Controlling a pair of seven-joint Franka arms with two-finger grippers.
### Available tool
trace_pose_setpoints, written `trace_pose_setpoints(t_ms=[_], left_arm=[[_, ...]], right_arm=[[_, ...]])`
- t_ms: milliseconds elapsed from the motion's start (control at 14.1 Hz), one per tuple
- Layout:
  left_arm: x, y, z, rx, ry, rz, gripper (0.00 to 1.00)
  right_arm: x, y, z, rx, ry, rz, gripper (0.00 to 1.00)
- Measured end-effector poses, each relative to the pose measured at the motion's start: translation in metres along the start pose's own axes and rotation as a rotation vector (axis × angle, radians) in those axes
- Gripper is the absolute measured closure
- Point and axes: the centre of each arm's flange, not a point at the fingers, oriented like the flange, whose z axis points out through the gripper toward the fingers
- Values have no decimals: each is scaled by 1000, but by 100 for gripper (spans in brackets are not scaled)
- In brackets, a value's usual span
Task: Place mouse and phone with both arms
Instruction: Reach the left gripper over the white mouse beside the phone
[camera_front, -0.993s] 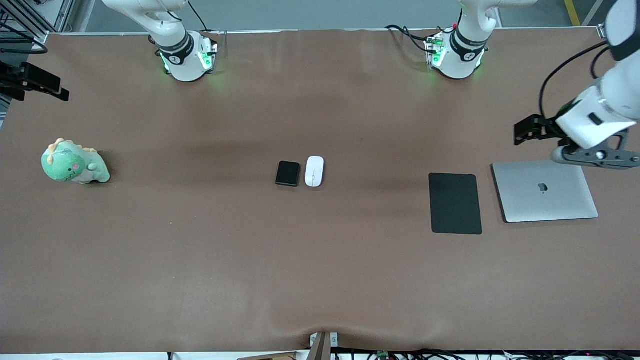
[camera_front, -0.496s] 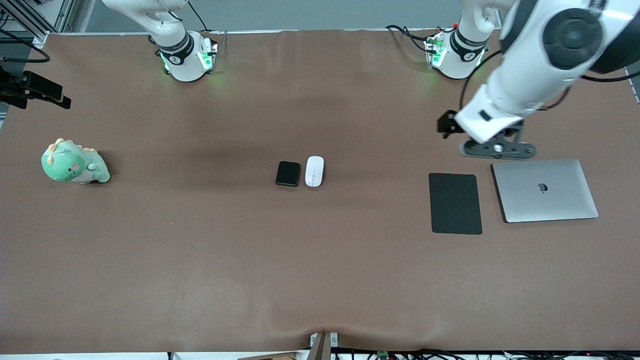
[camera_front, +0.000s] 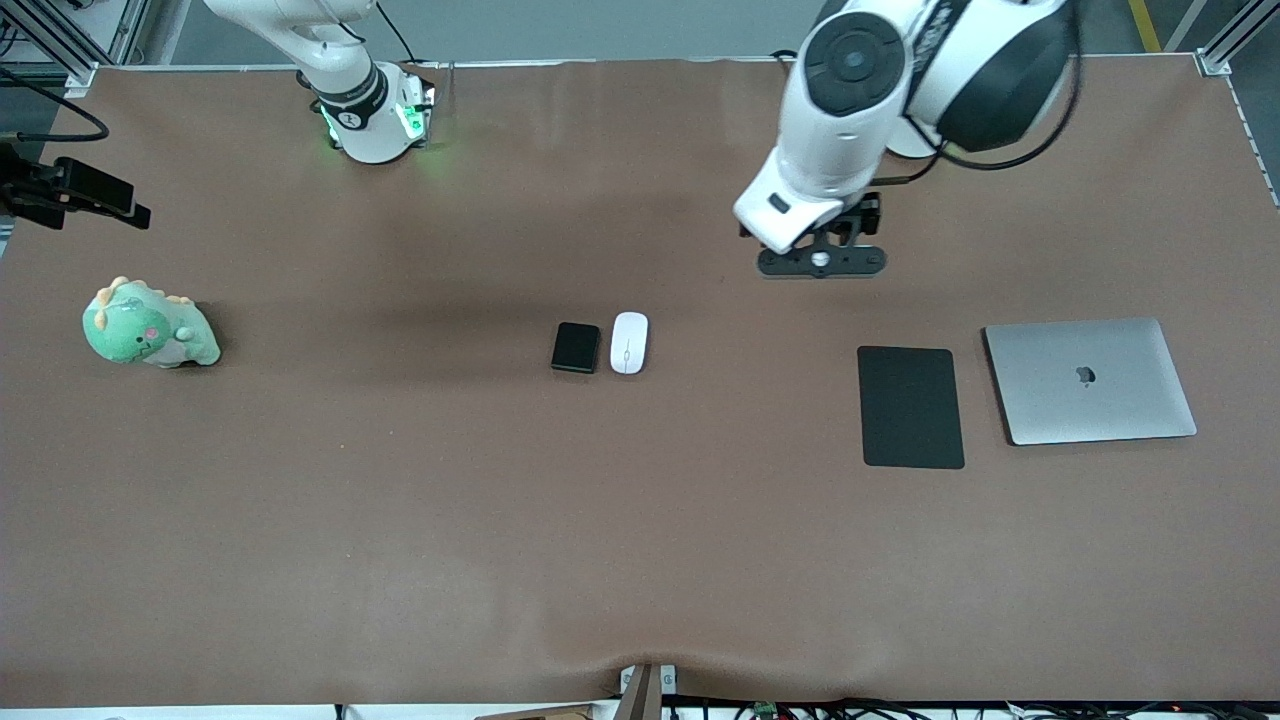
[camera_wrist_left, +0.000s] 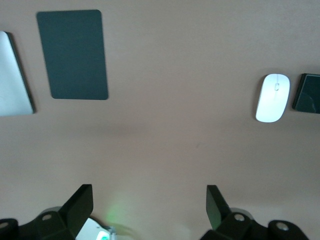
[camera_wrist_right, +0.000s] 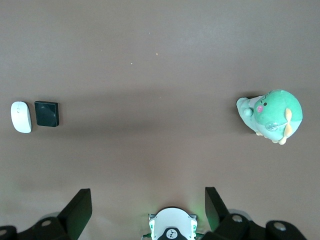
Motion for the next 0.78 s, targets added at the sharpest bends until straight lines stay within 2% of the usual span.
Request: trace_pose_setpoints(t_ms=[355,780], left_arm=[[1,80,44,-13,24,-61,0],[21,147,100,-110,112,-67,0]], right_arm=[[4,-7,5,-1,-11,-12,0],[7,-12,10,-3,-20,-21,0]])
